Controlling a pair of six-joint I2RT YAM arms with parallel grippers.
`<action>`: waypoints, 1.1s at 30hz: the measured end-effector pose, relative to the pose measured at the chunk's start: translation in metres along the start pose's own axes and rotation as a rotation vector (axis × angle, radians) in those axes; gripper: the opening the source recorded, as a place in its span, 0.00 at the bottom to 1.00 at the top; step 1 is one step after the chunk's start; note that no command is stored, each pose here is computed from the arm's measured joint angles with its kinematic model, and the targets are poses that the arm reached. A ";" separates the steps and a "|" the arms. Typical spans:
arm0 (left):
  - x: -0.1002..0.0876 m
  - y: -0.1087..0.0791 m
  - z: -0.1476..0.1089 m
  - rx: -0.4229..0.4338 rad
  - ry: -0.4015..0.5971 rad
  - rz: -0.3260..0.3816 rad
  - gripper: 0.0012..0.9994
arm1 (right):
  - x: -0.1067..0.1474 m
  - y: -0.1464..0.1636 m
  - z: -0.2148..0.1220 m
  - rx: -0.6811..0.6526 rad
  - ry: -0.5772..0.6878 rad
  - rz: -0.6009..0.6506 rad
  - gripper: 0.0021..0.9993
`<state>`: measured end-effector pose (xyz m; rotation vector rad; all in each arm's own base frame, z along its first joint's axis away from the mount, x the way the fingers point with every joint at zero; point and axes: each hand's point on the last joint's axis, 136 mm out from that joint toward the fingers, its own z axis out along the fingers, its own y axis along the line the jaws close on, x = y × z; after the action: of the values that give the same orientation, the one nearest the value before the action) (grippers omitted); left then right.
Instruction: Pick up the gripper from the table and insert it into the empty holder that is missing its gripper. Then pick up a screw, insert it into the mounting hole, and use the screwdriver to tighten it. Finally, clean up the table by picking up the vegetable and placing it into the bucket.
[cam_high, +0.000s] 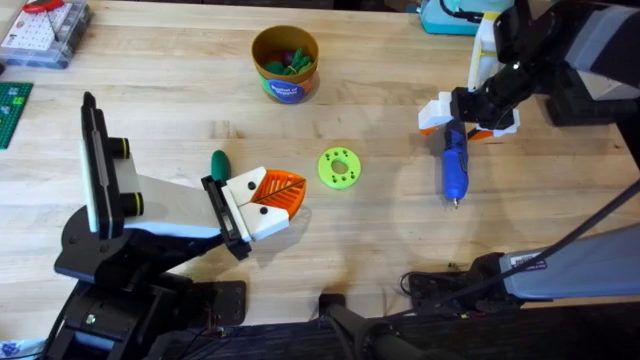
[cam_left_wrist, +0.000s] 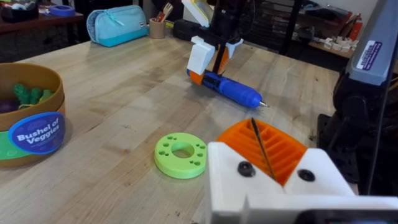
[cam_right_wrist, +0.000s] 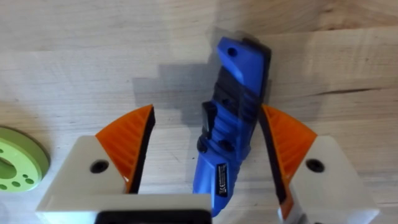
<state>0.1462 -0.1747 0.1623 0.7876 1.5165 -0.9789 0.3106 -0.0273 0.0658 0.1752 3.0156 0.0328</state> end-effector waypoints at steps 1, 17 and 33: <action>0.000 0.000 0.000 0.000 -0.002 0.002 0.01 | 0.000 -0.001 0.001 0.001 0.001 0.004 0.98; -0.001 0.000 0.000 0.001 -0.002 0.002 0.01 | 0.015 -0.007 0.001 -0.005 0.059 -0.085 0.98; -0.001 0.000 0.000 0.001 -0.002 0.002 0.01 | 0.012 -0.014 0.028 -0.011 0.080 -0.080 0.87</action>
<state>0.1462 -0.1748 0.1629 0.7882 1.5134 -0.9783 0.3006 -0.0395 0.0361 0.0530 3.0985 0.0499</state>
